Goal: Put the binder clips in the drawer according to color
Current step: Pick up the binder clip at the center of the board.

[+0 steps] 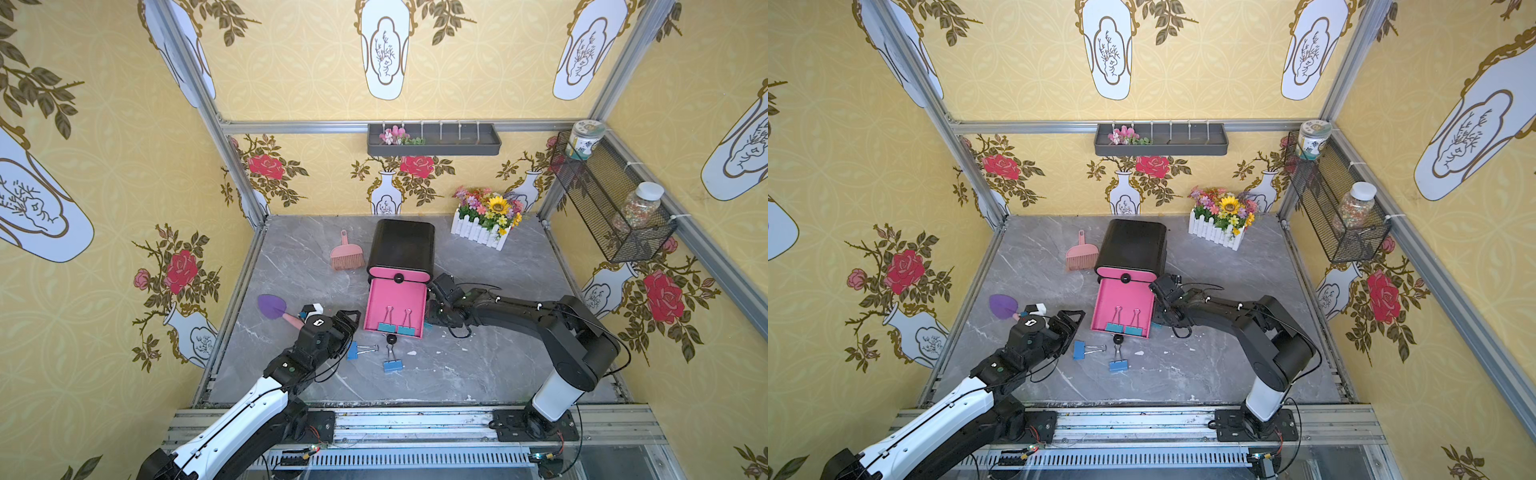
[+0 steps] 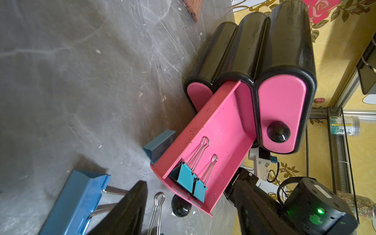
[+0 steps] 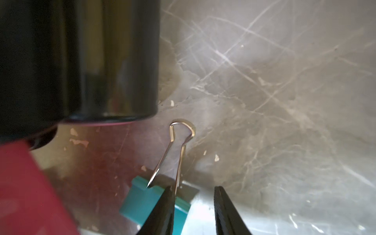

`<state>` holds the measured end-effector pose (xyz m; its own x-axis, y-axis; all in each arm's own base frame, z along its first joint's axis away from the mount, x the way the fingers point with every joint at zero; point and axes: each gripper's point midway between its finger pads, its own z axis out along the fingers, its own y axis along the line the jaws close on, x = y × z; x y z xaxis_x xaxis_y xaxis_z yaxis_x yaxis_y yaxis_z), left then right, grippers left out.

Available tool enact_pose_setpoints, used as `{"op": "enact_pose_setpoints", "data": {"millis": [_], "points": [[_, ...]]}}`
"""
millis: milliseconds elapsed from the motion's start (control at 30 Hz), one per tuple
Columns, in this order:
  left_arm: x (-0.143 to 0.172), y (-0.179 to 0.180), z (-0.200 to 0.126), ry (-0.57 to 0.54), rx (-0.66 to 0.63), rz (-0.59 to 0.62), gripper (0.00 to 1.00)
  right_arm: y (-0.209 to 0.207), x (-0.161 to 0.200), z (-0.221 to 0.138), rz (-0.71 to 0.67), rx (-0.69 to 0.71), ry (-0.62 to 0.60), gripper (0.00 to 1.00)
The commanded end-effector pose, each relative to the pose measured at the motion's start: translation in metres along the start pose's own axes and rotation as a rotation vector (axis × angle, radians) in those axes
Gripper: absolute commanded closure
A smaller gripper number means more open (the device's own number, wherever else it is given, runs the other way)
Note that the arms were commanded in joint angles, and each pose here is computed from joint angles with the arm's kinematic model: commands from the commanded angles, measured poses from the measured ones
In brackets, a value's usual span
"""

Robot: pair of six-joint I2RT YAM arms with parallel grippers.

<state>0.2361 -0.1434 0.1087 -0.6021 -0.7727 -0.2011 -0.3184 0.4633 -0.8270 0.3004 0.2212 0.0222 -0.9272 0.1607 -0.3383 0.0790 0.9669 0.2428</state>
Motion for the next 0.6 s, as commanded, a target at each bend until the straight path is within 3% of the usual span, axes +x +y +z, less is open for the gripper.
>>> {"op": "enact_pose_setpoints", "data": {"millis": [0, 133, 367, 567], "points": [[0.000, 0.000, 0.000, -0.001, 0.005, 0.004, 0.27, 0.001, -0.005, 0.003, 0.010, 0.005, -0.023, 0.62], [0.000, 0.002, -0.001, -0.002, 0.003, 0.001, 0.27, -0.004, -0.002, 0.007, 0.011, 0.025, -0.019, 0.63], [0.000, 0.001, -0.001, -0.001, 0.005, 0.003, 0.27, -0.019, 0.005, 0.008, 0.009, 0.077, -0.016, 0.73], [0.000, 0.001, 0.001, 0.001, 0.004, 0.005, 0.27, -0.040, 0.014, -0.002, -0.010, 0.126, -0.015, 0.74]]}}
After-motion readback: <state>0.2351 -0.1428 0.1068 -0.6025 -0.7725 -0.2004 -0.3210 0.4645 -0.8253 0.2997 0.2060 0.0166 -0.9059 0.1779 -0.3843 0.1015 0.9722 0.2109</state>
